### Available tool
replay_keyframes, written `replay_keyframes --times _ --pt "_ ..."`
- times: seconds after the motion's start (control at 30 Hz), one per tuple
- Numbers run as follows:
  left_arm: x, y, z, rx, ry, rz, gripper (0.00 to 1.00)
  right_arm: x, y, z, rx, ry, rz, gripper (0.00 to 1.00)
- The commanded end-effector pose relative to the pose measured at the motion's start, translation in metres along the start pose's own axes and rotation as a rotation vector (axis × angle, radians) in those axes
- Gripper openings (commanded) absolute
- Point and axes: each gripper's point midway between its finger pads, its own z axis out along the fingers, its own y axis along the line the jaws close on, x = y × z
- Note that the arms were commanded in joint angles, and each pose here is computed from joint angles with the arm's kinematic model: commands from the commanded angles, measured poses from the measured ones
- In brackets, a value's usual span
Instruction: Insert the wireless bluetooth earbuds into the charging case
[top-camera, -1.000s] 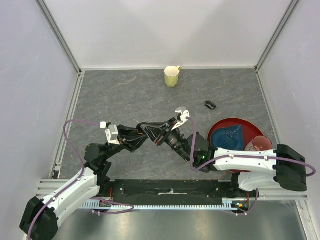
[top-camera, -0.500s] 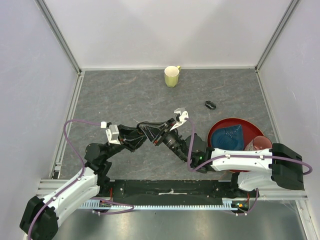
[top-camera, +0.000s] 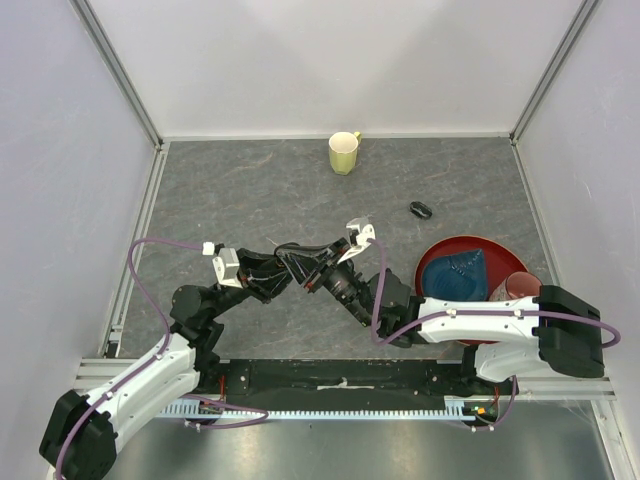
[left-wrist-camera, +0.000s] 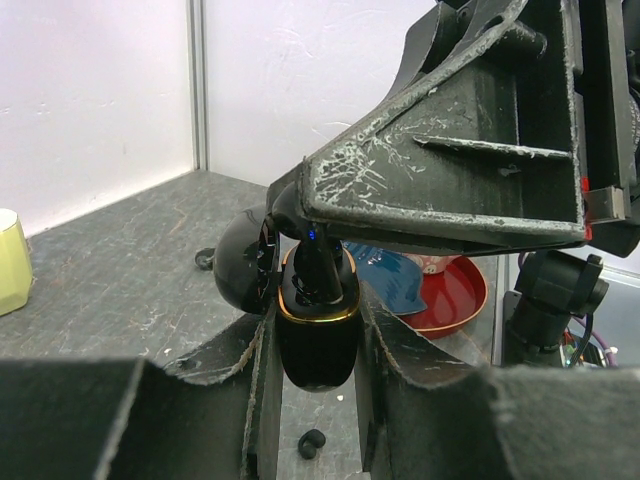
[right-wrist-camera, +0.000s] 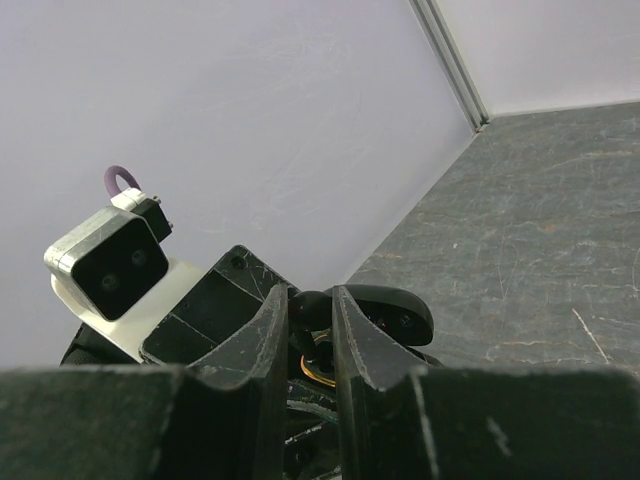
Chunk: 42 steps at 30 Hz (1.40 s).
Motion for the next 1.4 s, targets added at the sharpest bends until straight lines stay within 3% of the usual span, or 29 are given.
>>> replay_keyframes --times 0.0,0.6,1.0,1.37 --pt "-0.049 -0.002 0.01 0.001 -0.148 0.109 0.02 0.008 0.002 0.001 0.007 0.017 -0.044 0.0" --pt "-0.058 0.002 0.009 -0.037 -0.197 0.103 0.02 0.004 -0.007 0.008 0.086 -0.08 -0.077 0.0" --pt "-0.047 0.014 0.007 -0.09 -0.169 0.091 0.02 -0.02 0.014 0.02 0.043 -0.141 -0.107 0.0" --pt "-0.052 0.016 0.005 -0.115 -0.193 0.102 0.02 -0.002 0.004 0.022 0.061 -0.123 -0.095 0.0"
